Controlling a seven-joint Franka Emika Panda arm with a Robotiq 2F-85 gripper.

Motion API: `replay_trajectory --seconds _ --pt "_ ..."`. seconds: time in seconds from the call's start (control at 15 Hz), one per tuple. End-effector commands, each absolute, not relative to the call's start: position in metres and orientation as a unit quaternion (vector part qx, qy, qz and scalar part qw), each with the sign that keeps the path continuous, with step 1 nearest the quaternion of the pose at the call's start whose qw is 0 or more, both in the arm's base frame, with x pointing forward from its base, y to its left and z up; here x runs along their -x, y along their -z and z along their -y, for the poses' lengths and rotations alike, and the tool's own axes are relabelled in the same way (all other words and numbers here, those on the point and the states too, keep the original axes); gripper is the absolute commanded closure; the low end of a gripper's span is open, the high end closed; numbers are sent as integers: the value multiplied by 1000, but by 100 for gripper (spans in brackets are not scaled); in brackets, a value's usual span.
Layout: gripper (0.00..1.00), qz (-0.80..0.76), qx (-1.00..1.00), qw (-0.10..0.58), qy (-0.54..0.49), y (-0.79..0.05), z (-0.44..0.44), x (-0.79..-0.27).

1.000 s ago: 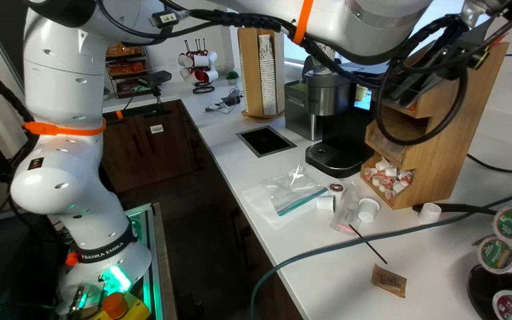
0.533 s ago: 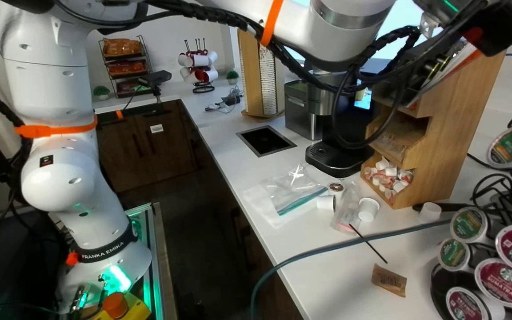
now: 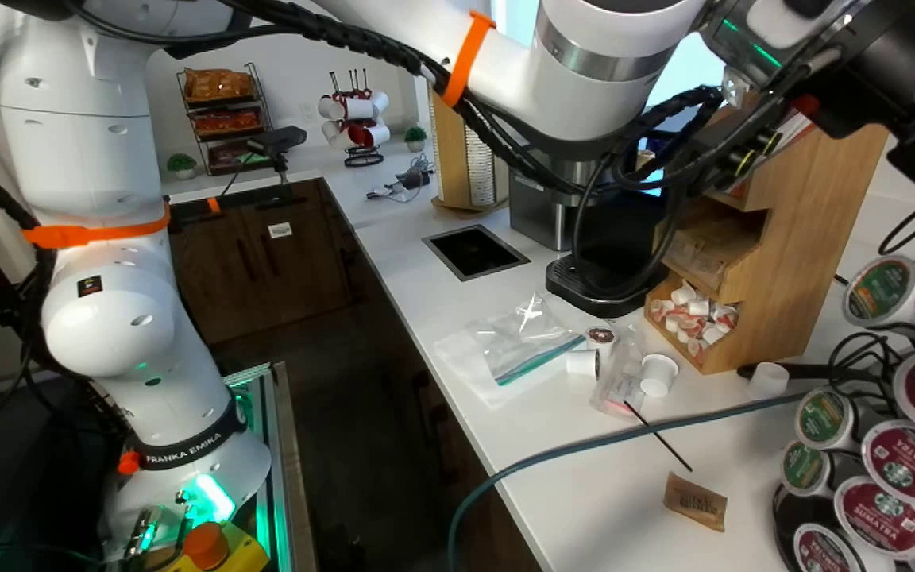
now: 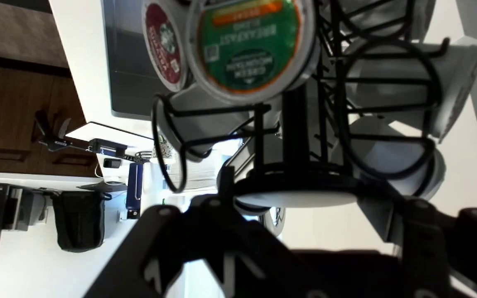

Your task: Move the object to the right

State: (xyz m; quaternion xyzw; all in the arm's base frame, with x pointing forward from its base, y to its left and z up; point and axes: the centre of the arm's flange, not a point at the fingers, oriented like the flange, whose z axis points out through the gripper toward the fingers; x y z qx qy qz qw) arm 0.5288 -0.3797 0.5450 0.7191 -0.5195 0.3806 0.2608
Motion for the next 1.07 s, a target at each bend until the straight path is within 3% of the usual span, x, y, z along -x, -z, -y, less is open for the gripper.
replay_trajectory --seconds 0.0,0.33,0.4,0.47,0.87,1.0 --pt "51 517 -701 257 -418 -566 372 -517" --pt "51 521 -701 262 -411 -556 374 -516" --pt "21 522 -701 263 -409 -556 373 -515" --pt "6 522 -701 263 -409 -556 374 -515" --pt "0 509 -682 249 -462 -618 368 -507" --pt "0 503 -715 206 -440 -633 359 -505"
